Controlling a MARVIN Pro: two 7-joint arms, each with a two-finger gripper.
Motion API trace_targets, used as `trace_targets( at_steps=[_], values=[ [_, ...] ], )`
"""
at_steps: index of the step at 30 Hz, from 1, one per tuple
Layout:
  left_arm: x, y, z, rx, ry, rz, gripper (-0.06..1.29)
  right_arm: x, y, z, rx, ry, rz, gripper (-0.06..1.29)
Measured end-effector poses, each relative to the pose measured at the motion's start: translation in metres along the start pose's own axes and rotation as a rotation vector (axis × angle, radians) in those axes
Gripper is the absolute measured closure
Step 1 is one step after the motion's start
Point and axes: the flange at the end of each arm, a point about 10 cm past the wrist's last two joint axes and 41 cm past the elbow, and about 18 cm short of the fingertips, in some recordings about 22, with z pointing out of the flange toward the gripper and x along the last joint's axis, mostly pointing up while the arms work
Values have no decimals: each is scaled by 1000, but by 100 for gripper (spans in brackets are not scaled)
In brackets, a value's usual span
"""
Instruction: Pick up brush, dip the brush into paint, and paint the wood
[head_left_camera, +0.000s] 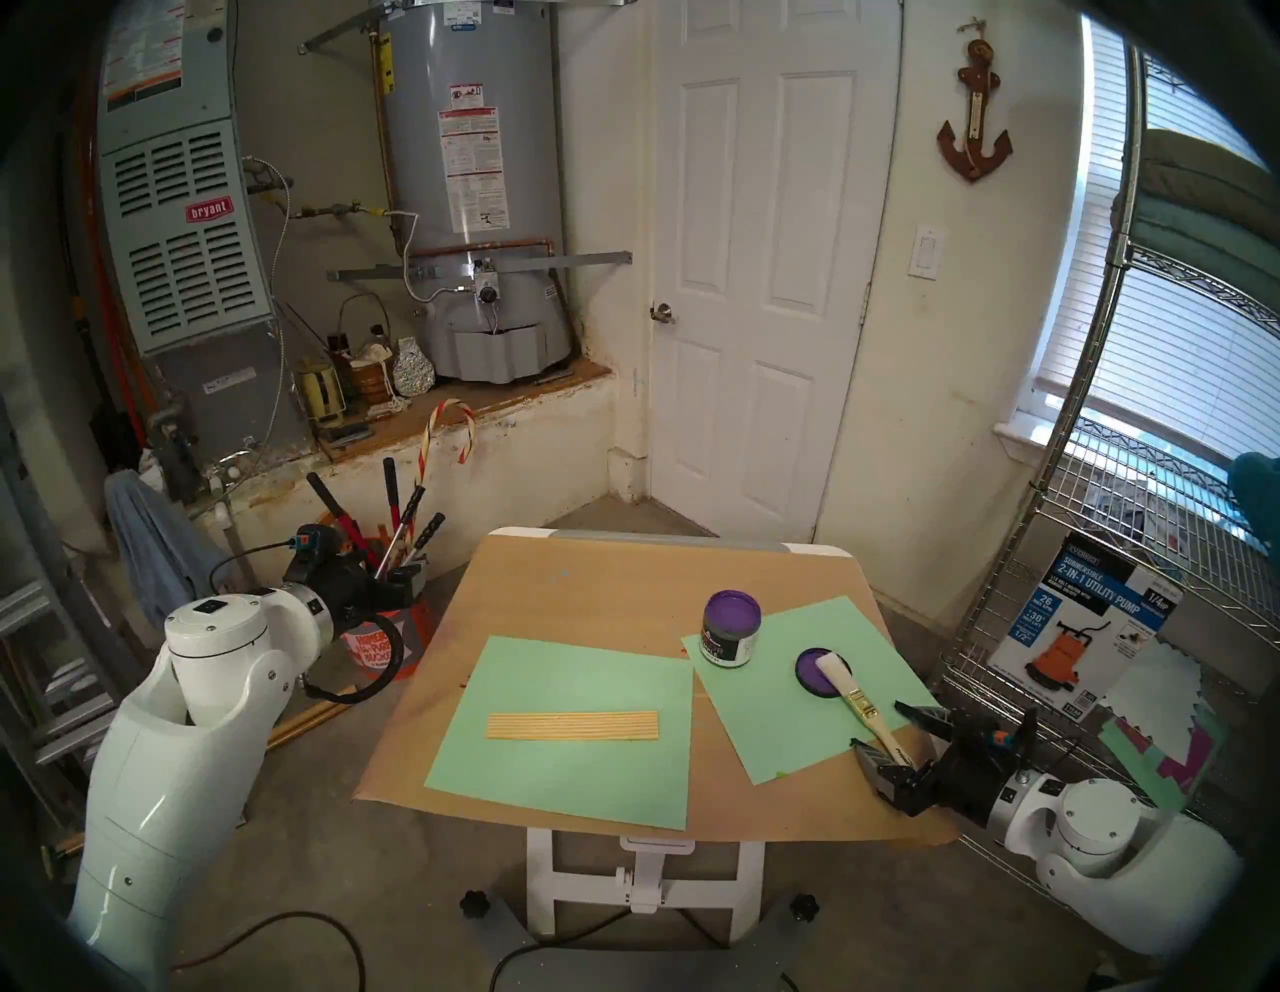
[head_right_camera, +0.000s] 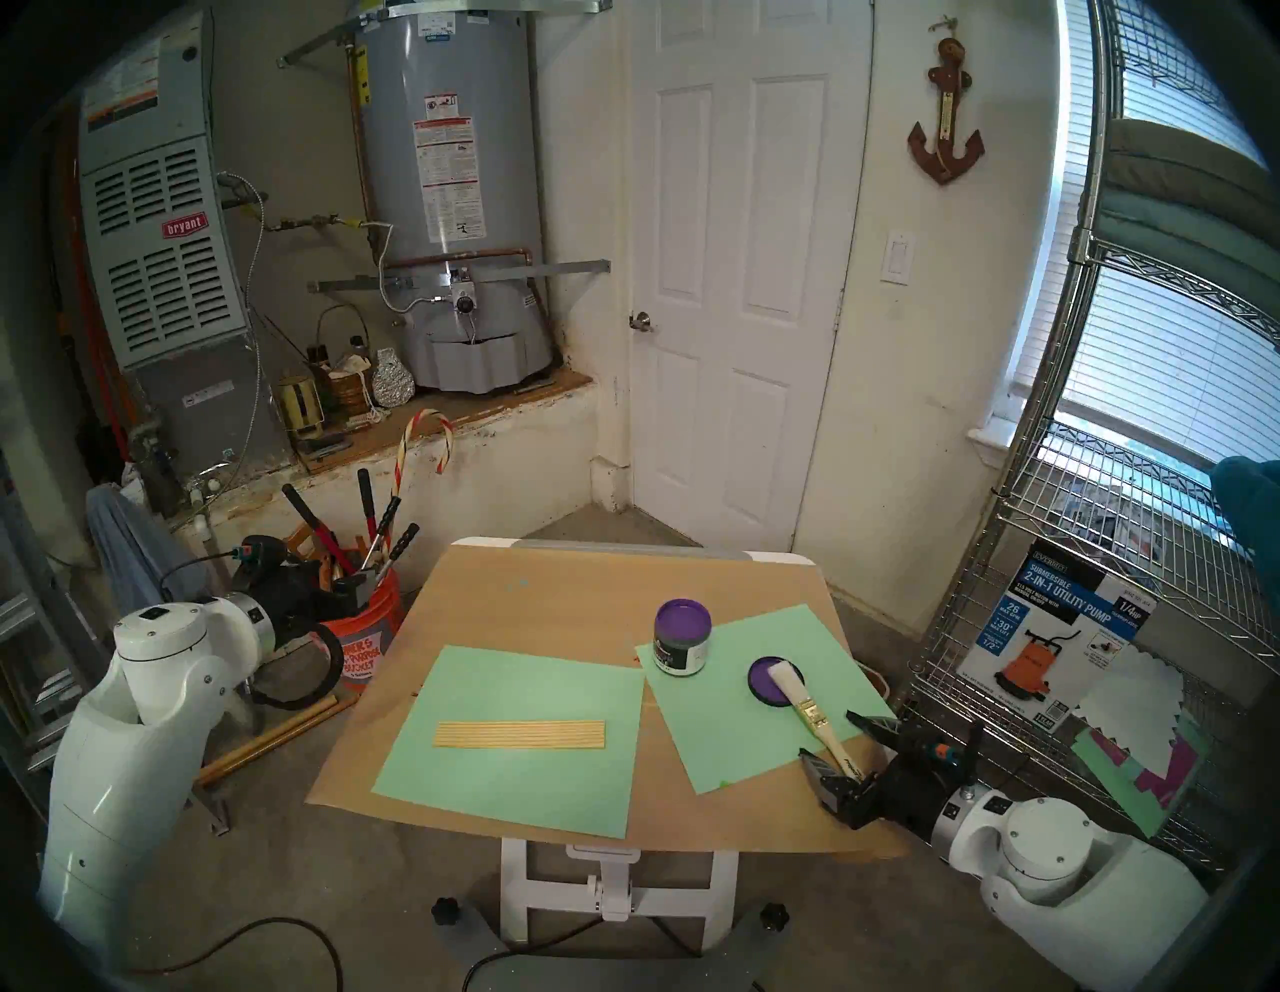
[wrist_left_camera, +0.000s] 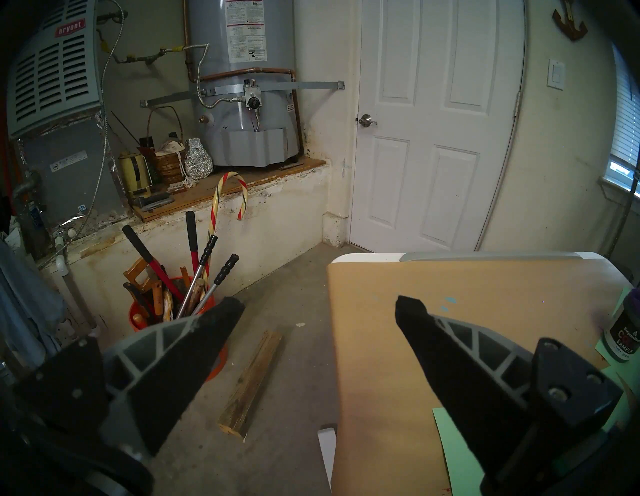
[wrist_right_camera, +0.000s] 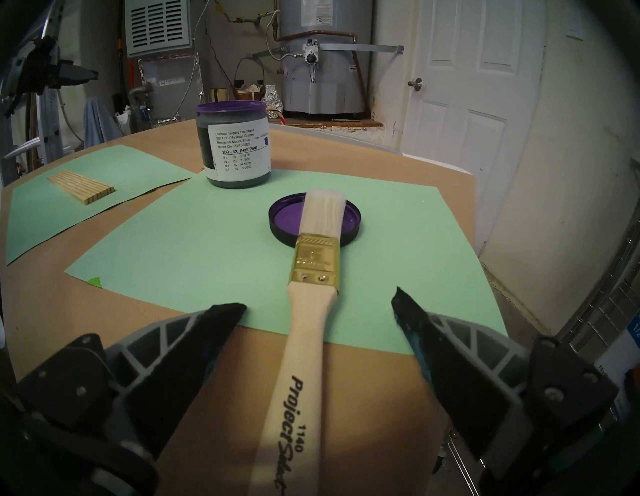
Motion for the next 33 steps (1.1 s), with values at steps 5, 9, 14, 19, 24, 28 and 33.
trace_targets(
  at_steps=[5,9,14,19,24,28,33],
  values=[
    [0,0,0,0,0,0,-2,0,1,2,-5,0,10,8],
    [0,0,0,0,0,0,-2,1,3,3,-7,1,12,22],
    [0,0,0,0,0,0,-2,3,5,4,-9,1,12,25],
    [0,0,0,0,0,0,-2,4,6,5,-9,-1,9,63],
    [0,0,0,0,0,0,-2,5,6,5,-5,-1,4,76],
    [0,0,0,0,0,0,-2,7,7,4,5,8,-12,78],
    [0,0,0,0,0,0,-2,12,13,2,15,33,-48,87]
  ],
)
